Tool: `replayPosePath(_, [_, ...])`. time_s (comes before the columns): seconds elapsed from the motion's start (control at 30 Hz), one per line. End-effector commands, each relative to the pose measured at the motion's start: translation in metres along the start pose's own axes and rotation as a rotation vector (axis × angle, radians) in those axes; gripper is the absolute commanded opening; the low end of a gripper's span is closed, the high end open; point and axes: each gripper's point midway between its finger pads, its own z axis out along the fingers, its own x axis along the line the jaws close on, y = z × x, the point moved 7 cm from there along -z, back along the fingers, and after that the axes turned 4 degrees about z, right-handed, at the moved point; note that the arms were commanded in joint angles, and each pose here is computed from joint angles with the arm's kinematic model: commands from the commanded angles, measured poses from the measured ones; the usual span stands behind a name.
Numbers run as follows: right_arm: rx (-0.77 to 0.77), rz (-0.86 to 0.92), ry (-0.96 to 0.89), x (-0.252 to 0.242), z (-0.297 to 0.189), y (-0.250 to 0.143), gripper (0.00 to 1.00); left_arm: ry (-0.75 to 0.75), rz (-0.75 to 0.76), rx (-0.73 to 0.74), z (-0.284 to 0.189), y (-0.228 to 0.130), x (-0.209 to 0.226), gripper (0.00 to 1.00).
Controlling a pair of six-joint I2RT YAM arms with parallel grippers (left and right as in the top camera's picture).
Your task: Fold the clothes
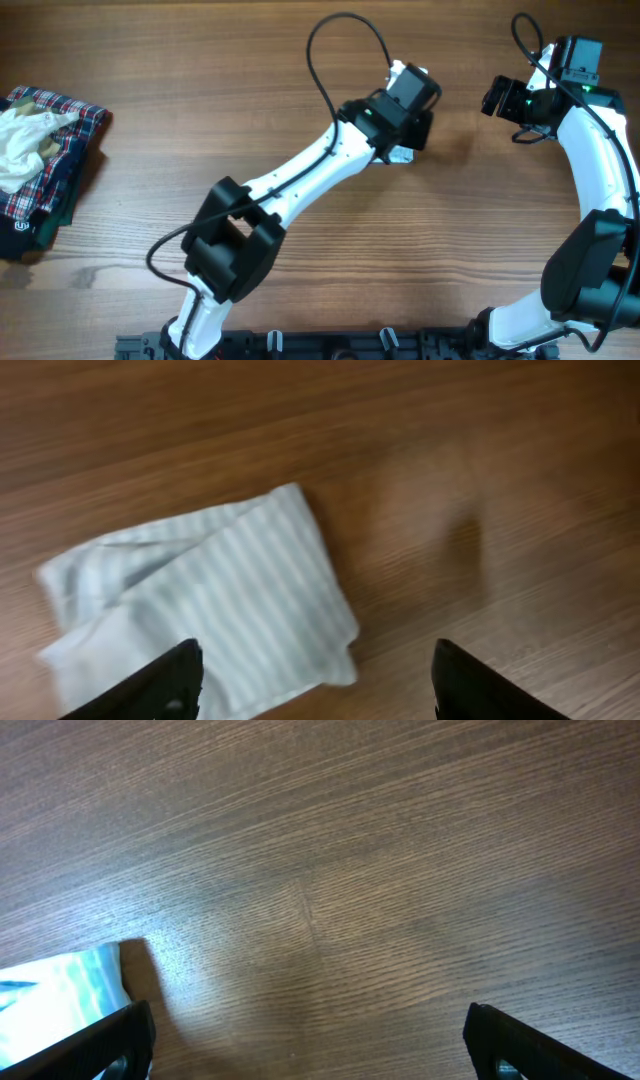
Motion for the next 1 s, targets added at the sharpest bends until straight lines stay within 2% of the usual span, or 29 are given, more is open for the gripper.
replayPosePath(0.0, [0.009, 0.006, -0.013, -0.001, 0.003, -0.003, 1.00, 0.020, 0.016, 0.040, 0.038, -0.019, -0.004, 0.73])
replayPosePath(0.2, [0.009, 0.006, -0.013, -0.001, 0.003, -0.003, 1.00, 0.119, 0.024, 0.019, 0.067, -0.029, 0.007, 0.69])
replayPosePath(0.47, [0.009, 0.006, -0.013, -0.001, 0.003, -0.003, 1.00, 0.093, 0.056, 0.009, 0.076, -0.038, -0.011, 0.69])
replayPosePath(0.7, [0.009, 0.006, -0.013, -0.001, 0.003, -0.003, 1.00, 0.151, 0.078, 0.069, 0.105, -0.064, -0.002, 0.66])
replayPosePath(0.73, [0.009, 0.006, -0.013, -0.001, 0.003, -0.003, 1.00, 0.156, 0.106, 0.077, 0.107, -0.066, -0.001, 0.62])
replayPosePath(0.77, [0.009, 0.006, -0.013, -0.001, 0.003, -0.003, 1.00, 0.160, 0.123, 0.082, 0.107, -0.067, 0.000, 0.51])
replayPosePath(0.8, [0.008, 0.006, -0.013, -0.001, 0.003, -0.003, 1.00, 0.174, 0.141, 0.080, 0.106, -0.066, 0.001, 0.31])
replayPosePath(0.87, [0.009, 0.007, -0.013, -0.001, 0.003, -0.003, 1.00, 0.233, 0.207, 0.056, 0.100, -0.060, 0.006, 0.09])
replayPosePath(0.97, [0.009, 0.006, -0.013, -0.001, 0.003, -0.003, 0.99, 0.384, 0.286, 0.044, 0.083, -0.051, 0.020, 0.04])
